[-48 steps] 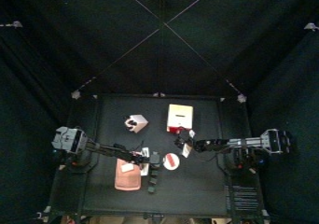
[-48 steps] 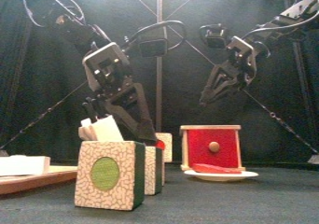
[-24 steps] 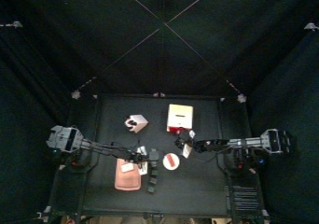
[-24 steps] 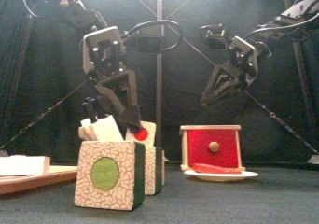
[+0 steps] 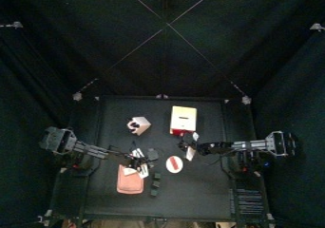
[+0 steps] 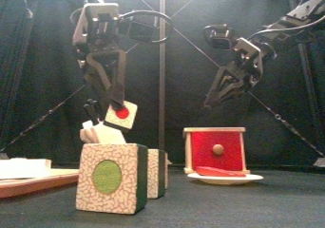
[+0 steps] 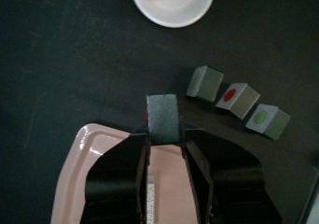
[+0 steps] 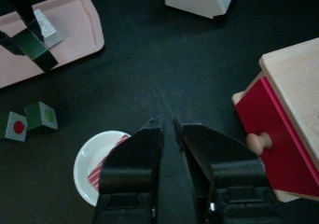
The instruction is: Put sushi piece on plate
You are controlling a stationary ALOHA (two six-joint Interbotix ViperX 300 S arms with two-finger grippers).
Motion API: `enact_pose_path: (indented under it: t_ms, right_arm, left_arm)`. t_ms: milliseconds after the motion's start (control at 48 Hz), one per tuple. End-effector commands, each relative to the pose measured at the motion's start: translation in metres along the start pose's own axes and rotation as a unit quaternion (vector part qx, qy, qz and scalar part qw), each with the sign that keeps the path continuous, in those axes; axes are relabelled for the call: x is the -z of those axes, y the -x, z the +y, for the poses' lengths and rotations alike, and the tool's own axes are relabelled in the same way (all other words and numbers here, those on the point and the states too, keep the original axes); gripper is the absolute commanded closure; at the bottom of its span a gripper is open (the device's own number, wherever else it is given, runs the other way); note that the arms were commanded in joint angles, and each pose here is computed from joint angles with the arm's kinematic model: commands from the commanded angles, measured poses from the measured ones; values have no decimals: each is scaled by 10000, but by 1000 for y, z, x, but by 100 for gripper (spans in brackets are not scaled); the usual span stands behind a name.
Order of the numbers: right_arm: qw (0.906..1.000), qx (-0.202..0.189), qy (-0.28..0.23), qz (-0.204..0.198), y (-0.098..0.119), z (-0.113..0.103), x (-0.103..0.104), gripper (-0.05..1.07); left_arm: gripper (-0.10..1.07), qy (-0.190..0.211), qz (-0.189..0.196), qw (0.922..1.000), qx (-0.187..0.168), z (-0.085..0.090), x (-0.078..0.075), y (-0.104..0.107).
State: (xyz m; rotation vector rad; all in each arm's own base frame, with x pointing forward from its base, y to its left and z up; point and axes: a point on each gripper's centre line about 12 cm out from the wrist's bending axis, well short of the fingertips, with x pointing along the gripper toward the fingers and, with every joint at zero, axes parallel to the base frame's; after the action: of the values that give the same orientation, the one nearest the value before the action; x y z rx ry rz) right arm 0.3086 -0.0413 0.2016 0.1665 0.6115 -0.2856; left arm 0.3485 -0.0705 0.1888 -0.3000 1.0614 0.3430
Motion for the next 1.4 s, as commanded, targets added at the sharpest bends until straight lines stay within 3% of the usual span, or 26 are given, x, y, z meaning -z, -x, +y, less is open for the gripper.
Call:
enact_pose_path:
  t_ms: [0, 250, 500, 771, 896, 1167, 1375]
  right_arm:
    - [9998, -20, 6, -173, 6, 0, -9, 43]
    - [9998, 25, -10, -180, 6, -4, -10, 43]
    - [9998, 31, -22, -179, 6, -4, -10, 43]
    - [9999, 35, -18, -157, 4, -4, -10, 43]
    - [9999, 28, -7, -165, 4, -3, -10, 43]
    - [9999, 37, -17, -149, 4, -4, -9, 43]
    - [9999, 35, -18, -157, 4, -4, -10, 43]
  left_arm:
    - [50, 267, -190, 9995, -35, -8, 5, 13]
    - [50, 1260, 99, 9907, -496, -17, 56, 5]
    - [50, 2210, 23, 9691, -1093, -26, 97, 13]
    - [50, 3044, -47, 9408, -1489, -53, 143, 16]
    - [49, 3230, -104, 9318, -1651, -52, 151, 9]
    - [46, 3272, -117, 9289, -1732, -51, 151, 4]
    - [33, 3364, -132, 9259, -1717, -54, 151, 4]
